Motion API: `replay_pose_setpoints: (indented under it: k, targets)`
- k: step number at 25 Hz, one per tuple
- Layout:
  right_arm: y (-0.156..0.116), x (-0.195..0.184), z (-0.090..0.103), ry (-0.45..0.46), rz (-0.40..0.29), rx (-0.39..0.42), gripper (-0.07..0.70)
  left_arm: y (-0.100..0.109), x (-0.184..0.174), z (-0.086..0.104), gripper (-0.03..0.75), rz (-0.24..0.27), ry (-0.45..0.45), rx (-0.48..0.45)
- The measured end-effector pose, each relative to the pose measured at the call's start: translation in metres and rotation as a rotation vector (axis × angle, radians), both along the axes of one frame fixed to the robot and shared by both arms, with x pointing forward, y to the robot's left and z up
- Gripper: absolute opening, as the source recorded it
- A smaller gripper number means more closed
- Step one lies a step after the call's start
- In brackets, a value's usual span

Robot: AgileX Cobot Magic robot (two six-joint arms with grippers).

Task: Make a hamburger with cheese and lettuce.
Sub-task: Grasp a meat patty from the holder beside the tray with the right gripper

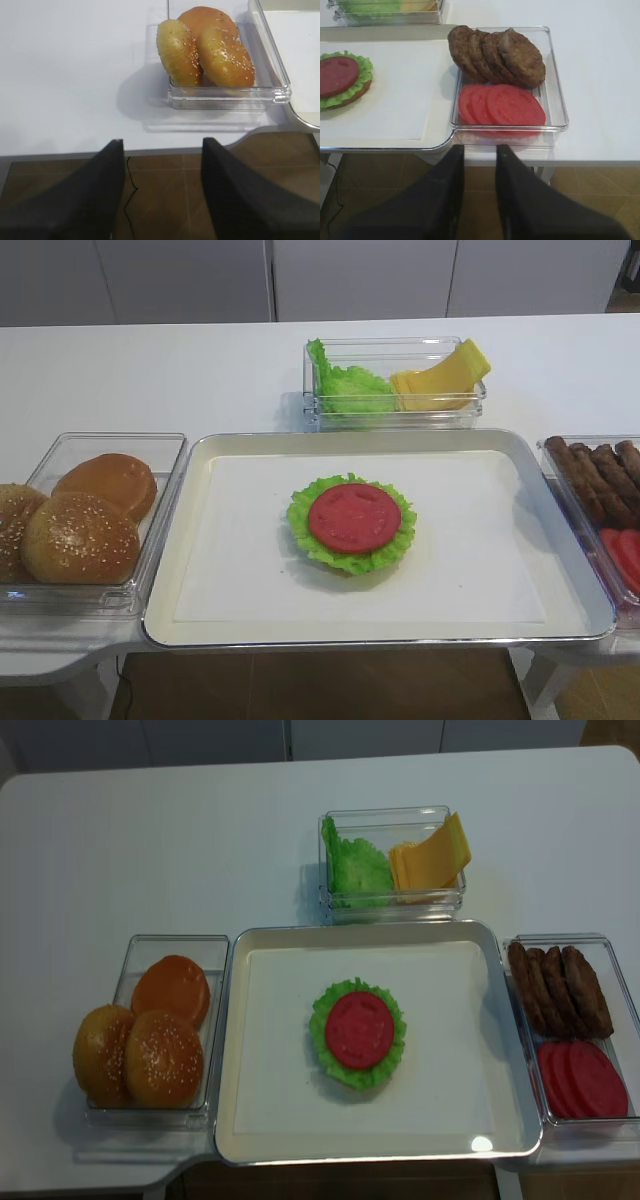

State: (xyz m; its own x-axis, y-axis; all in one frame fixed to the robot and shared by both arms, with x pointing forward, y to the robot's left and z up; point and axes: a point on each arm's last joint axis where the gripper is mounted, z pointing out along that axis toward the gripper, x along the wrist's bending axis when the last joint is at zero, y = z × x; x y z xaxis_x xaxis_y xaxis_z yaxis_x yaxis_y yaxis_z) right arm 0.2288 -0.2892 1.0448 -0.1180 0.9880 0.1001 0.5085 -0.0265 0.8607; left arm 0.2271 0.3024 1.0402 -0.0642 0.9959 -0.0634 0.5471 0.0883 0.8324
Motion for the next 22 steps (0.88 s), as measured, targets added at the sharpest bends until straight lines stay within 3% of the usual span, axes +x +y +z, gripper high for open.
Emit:
replay_pose_setpoints:
  k: [4,8,12,15,22]
  targets:
    - [0.002,0.0,0.001,-0.009,0.016,0.016,0.288,0.0,0.0,0.0,0.37,0.0,0.0,0.0]
    - [0.007,0.0,0.004,-0.025,0.049,0.083,0.415,0.0,0.0,0.0,0.37,0.0,0.0,0.0]
    - [0.011,0.0,0.015,-0.105,0.057,0.168,0.441,0.0,0.0,0.0,0.37,0.0,0.0,0.0]
    - [0.01,-0.001,0.031,-0.15,0.046,0.189,0.445,0.0,0.0,0.0,0.37,0.0,0.0,0.0]
    - [0.011,0.042,0.078,-0.038,0.02,0.173,0.445,0.0,0.0,0.0,0.37,0.0,0.0,0.0]
